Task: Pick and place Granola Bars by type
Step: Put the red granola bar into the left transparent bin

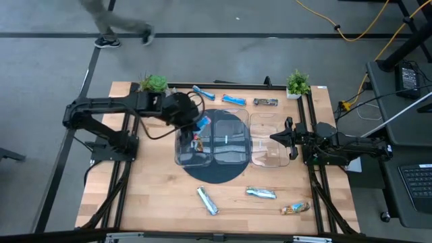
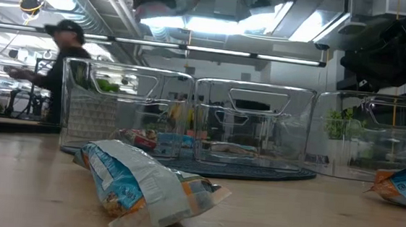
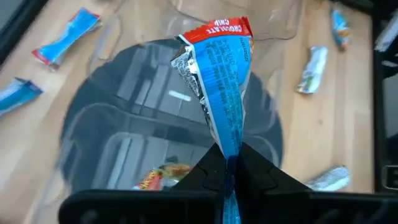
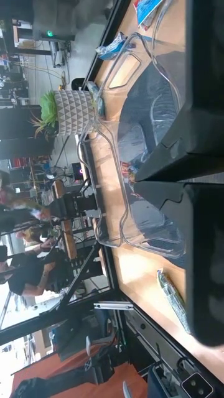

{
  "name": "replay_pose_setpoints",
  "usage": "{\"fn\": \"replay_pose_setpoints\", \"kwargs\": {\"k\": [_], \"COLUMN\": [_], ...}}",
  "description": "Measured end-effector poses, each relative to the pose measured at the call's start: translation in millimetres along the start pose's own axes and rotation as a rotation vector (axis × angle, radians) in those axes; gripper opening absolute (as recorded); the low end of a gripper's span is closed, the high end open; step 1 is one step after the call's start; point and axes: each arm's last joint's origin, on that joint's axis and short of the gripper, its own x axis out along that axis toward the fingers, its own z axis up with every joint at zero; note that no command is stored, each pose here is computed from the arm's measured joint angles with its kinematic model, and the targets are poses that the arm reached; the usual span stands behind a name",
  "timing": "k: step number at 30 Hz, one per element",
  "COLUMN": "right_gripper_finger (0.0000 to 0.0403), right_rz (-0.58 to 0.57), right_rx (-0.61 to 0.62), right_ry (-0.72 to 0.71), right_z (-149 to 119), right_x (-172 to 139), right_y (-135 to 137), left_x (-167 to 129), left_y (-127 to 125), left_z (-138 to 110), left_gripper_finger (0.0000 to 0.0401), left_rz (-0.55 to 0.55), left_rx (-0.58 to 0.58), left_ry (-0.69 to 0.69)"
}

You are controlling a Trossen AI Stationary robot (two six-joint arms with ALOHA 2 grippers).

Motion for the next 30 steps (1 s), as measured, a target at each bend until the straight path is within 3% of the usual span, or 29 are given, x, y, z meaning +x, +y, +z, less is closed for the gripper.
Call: {"fn": "replay_pose_setpoints", "kwargs": {"k": [10,19,30], "right_gripper_finger": [0.0008,0.0008,0.0008], "right_rz": [0.0,0.0,0.0], "right_rx": [0.0,0.0,0.0], "right_ry": [0.0,0.0,0.0], "right_z": [0.0,0.0,0.0], "right_x": [0.0,0.0,0.0], "right_y": [0.0,0.0,0.0], "left_x": [22.1,51.3,92.8], "left_y": [28.9,34.2,52.3], "left_z": [16.0,13.9,-25.3], "left_gripper_finger": [0.0008,0.0008,0.0008], "left_rz": [0.123,0.133,0.121], "left_rx": [-0.069,0.018,0.015], "left_ry": [0.105,0.212,0.304]}}
